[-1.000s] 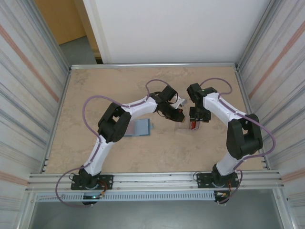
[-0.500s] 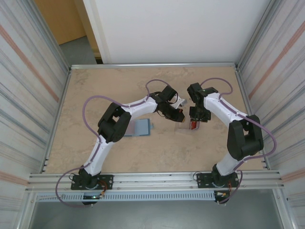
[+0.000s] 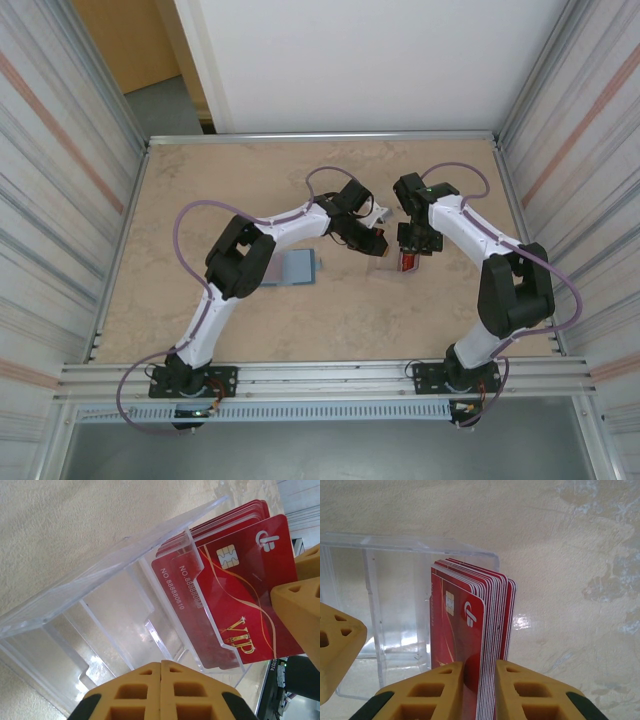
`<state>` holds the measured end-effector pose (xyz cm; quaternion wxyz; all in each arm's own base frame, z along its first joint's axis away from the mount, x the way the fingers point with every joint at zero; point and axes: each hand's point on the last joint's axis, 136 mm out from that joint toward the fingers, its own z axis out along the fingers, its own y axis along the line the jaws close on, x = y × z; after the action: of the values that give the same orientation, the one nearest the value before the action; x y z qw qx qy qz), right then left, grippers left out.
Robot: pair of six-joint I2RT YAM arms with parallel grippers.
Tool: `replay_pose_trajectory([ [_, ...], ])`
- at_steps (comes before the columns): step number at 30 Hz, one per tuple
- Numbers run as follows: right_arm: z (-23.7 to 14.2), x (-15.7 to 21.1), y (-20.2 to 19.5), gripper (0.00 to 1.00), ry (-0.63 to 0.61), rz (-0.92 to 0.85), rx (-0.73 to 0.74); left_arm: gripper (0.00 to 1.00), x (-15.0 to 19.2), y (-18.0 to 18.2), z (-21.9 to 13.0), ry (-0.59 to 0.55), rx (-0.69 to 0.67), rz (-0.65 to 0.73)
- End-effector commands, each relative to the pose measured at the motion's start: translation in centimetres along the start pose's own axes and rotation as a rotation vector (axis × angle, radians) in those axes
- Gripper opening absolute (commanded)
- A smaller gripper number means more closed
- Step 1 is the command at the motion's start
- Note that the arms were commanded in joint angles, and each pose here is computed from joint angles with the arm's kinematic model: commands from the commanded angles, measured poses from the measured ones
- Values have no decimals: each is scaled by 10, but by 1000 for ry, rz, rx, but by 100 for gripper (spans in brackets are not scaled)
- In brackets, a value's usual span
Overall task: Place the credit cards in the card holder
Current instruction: Pick up the credit card from the storage box.
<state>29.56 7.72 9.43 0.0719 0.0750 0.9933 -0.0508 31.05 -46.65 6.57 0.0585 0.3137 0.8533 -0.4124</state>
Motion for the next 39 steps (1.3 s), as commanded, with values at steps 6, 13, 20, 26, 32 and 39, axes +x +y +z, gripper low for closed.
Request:
replay_pose_trajectory([
  [6,-4,7,-11,11,19,-14,29,0,26,16,10,70,-43,-57],
  [13,-5,8,-10,6,20,-18,22,0,26,16,12,73,-42,-58],
  [20,-12,7,-12,2,10,-19,26,0,27,17,12,74,-42,-59],
  [26,-15,7,-12,0,6,-17,18,0,28,17,13,75,-43,-60],
  [32,-20,7,-11,0,-4,-16,4,0,28,18,13,76,-43,-62],
  [39,-26,7,-11,0,-8,-15,-10,0,27,17,13,75,-42,-61],
])
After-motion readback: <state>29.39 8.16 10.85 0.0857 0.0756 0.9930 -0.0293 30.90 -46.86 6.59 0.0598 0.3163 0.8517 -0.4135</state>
